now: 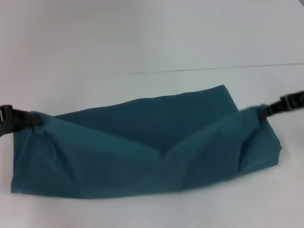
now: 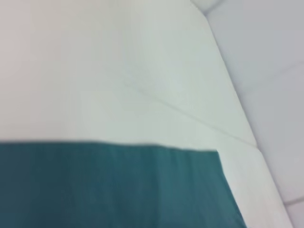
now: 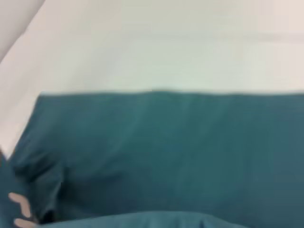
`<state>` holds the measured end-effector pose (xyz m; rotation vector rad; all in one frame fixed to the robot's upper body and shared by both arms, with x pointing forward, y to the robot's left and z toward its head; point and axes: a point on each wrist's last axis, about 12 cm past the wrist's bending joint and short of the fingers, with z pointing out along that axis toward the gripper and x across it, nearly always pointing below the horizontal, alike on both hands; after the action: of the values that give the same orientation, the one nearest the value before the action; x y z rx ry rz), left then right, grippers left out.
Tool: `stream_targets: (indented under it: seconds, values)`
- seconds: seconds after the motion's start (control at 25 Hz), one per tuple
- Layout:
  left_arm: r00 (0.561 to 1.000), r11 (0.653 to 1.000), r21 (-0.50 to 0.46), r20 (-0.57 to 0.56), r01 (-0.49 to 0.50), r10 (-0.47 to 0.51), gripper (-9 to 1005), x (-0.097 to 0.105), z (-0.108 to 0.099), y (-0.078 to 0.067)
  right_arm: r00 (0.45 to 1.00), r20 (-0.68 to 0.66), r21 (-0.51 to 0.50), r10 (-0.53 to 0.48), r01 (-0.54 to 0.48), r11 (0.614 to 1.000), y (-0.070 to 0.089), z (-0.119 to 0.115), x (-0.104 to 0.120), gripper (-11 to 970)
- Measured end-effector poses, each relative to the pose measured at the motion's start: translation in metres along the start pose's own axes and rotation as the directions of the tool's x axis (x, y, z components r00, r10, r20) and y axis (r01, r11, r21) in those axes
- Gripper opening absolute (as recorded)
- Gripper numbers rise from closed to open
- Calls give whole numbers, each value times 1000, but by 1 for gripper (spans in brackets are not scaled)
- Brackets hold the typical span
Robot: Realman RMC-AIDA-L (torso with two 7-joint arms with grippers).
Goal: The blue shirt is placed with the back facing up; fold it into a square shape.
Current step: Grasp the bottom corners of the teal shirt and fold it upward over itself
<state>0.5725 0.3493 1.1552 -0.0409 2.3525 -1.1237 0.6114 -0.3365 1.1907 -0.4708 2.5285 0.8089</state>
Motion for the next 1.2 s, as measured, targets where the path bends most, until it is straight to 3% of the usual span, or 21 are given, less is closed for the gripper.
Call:
stream_targets:
  seconds: [0.4,0.8,1.2]
  values:
    - [991,983,-174,114,-56,77,94,-13,21,15,992,123,108,14,-27,994,-4,31,-26,68]
    - [988,961,-269,119,-61,96,107,-9,34,27,985,170,192,2,-35,981,-4,55,-34,69]
    - [987,950,-303,117,-74,114,121,-11,39,28,985,168,246,-35,-7,969,3,87,-35,70]
